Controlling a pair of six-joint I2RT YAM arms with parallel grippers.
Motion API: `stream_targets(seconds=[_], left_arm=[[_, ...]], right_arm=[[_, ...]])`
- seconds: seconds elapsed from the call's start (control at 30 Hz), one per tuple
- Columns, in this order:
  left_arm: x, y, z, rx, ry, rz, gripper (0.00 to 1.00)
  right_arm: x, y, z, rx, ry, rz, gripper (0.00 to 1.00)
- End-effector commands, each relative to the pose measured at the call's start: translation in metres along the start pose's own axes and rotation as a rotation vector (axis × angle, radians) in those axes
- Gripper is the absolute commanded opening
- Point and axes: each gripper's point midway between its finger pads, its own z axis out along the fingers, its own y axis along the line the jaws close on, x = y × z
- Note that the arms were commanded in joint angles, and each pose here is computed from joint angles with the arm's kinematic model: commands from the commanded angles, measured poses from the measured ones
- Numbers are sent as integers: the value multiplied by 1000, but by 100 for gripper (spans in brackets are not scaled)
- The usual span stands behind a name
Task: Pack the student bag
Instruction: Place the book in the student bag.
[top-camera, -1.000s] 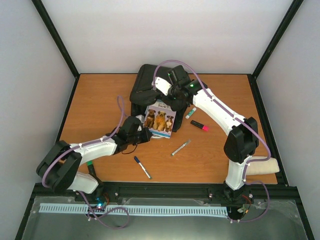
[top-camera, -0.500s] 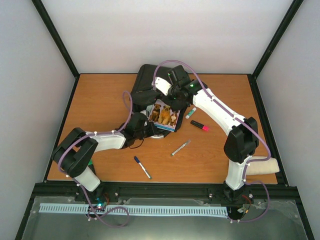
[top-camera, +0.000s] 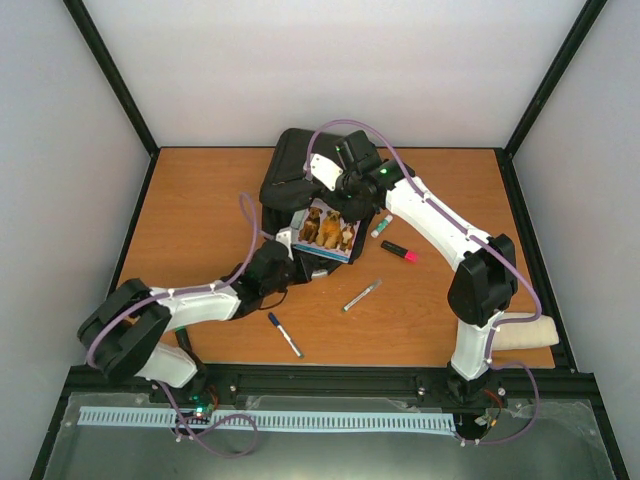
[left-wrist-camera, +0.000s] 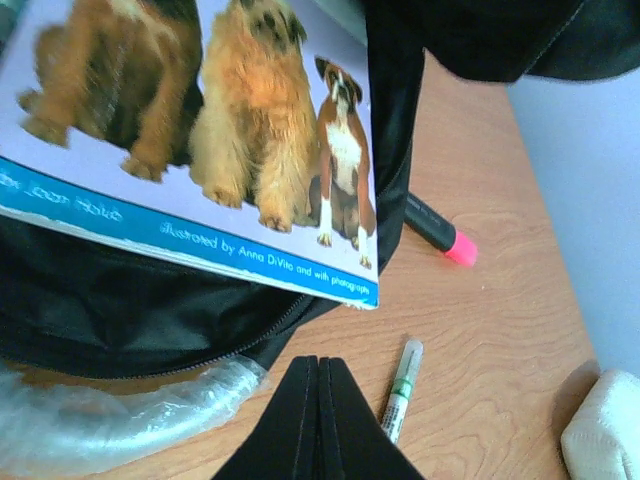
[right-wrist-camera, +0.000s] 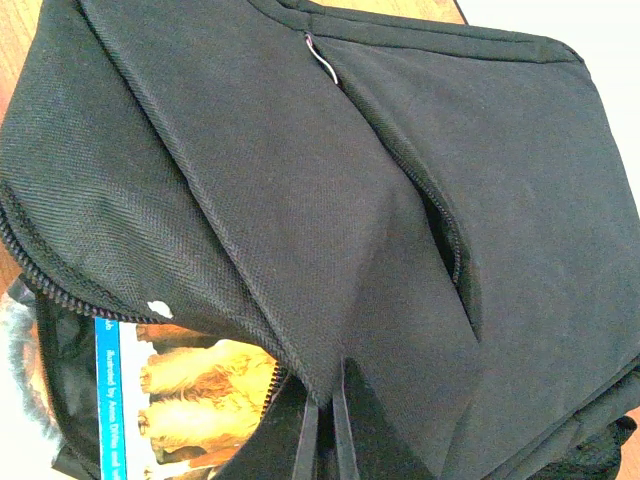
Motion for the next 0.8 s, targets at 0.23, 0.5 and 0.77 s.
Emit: stream_targets(seconds=[0.23,0.5,0.77], left_arm=[[15,-30,49,92,1,-23,1],[5,-33,74,59,-31,-16,1],[-3,-28,94,23,-63,-16,1]], right_arm=[[-32,-11,-21,32,-109,11,3],[-29,-8,-19,20,-102,12,3],[-31,-5,-18,2,-109,21,3]])
